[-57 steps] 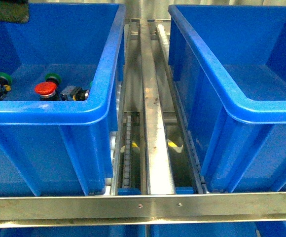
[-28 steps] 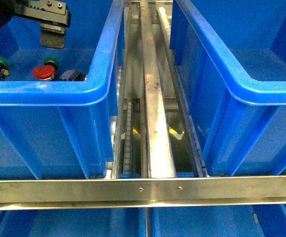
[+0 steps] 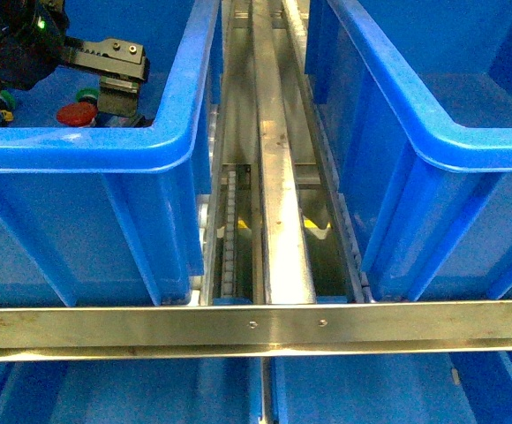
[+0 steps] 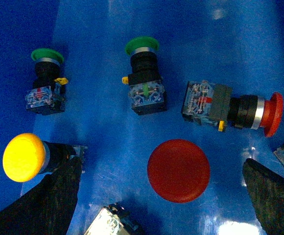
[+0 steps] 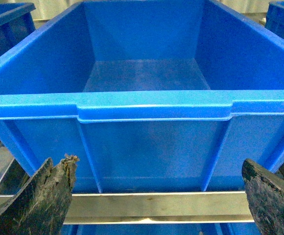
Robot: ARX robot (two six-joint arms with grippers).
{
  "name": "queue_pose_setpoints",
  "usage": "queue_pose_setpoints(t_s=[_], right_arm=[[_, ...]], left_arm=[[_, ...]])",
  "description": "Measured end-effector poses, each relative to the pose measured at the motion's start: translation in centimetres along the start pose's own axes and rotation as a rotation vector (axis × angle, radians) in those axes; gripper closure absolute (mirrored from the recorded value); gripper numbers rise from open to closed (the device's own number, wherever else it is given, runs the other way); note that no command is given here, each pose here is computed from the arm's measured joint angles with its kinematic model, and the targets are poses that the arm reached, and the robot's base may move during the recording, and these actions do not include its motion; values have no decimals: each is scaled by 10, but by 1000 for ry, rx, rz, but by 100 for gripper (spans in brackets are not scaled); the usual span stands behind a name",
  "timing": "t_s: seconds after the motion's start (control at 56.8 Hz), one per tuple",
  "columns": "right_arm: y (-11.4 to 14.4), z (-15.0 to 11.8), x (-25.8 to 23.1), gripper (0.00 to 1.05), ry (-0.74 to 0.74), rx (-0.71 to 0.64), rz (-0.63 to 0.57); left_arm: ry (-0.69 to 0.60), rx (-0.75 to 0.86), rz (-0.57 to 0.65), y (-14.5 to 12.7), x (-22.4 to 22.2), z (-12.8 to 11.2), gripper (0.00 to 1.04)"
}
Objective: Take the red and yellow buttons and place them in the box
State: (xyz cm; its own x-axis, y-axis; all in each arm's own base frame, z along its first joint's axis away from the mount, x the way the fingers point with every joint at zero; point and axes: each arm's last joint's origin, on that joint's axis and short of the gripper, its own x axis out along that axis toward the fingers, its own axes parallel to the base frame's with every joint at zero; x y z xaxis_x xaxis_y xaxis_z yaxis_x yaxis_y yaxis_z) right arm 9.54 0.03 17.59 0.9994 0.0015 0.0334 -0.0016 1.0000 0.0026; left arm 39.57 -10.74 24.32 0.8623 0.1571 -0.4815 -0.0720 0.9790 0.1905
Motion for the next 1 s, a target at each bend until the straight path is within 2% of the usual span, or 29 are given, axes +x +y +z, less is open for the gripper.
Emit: queue_pose_setpoints(t_s=[0.423,0.722,0.792,0.827,1.004], right_arm=[[0,0,0,6,0,0,0],[0,0,0,6,0,0,0],[0,0,0,6,0,0,0],[0,0,0,6,0,0,0],[0,0,0,6,0,0,0]], left_arm=[[43,15,21,-4,19,-13,8],[55,14,26,-7,27,-17,48],[53,13,25,-8,27,-17,64],[46,7,29,-7,27,-17,69],[-32,-66,4,-4,16,-10,72]])
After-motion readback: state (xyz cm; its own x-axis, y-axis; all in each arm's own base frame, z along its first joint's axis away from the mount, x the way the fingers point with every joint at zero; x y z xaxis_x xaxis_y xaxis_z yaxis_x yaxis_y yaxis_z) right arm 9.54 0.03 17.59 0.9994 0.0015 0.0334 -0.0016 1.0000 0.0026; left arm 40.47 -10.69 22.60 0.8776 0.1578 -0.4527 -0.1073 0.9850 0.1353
